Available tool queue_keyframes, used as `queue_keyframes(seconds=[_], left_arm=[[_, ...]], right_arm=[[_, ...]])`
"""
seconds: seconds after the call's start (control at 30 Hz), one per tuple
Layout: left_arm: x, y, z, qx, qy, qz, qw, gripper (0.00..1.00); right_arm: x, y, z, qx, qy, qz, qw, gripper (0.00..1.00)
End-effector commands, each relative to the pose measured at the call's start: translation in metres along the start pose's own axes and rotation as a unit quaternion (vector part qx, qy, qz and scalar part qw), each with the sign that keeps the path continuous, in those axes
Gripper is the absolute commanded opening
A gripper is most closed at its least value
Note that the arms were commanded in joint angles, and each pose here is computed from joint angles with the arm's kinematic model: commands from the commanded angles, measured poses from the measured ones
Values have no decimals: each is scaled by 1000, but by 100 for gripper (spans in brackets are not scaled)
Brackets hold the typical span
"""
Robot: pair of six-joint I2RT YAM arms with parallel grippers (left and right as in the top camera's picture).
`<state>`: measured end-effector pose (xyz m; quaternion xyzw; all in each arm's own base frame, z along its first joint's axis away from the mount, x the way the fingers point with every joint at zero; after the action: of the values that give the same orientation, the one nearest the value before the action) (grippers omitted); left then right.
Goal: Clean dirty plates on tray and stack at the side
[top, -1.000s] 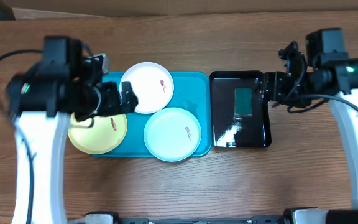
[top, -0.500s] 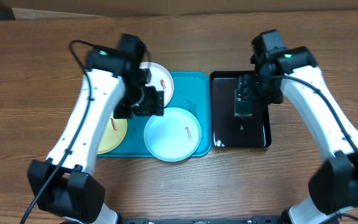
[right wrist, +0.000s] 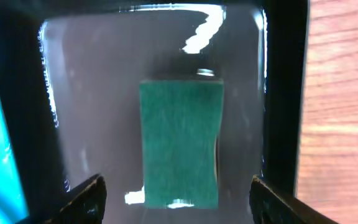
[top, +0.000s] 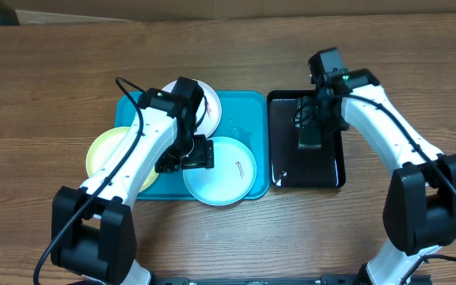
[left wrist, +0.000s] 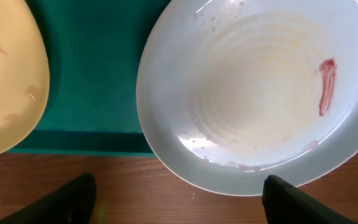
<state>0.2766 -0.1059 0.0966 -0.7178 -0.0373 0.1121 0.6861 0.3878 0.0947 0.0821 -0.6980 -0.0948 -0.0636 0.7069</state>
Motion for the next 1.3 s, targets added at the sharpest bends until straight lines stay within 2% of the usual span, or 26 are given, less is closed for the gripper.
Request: queue_keyframes(seconds=[0.0,0.27,0.5,0.57,0.63,0.7,0.73,0.8,0.9,1.27], left_arm=[[1,2,0,2,-9,-2,1000,86],[2,2,-1,0,-9,-5,1000,85],[3,2,-1,-1,-9,-7,1000,86],[3,2,-2,-1,-13,-7,1000,86],[4,2,-2,-1,-13,-8,1000,86],[4,2,-2,-1,-13,-8,1000,86],[4,2,-2,-1,-13,-8,1000,87],[4,2,-2,-1,-12,-8,1000,87],[4,2,-2,-1,-13,-8,1000,87],[4,19,8,18,-48,-15,999,83]], right_arm=[[-8,19,-6,-15,2,1,1000,75],[-15,49,-6,-10,4,-26,1000,75],[-18,55,-7,-9,4,-28,1000,72],[-17,55,-7,-8,4,-30,1000,63],[-16,55,-6,-8,4,-31,999,47],[-16,55,-6,-6,4,-32,999,35],[-16,55,-5,-4,4,-31,999,30],[-17,55,-3,2,4,-30,1000,28],[-16,54,-1,7,3,-31,1000,4],[2,11,1,4,1,-16,1000,4]])
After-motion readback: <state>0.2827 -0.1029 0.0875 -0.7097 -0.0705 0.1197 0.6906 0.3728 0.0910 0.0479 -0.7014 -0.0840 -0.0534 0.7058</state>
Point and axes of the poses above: each gripper's point midway between its finger pads, its own y axis out along the fingers, its own z axis along the line the jaws close on, x = y × z, the point moved 1 cm from there along -y, back along the fingers, and after that the axes turned 7 degrees about -y, right-handed, at the moved point
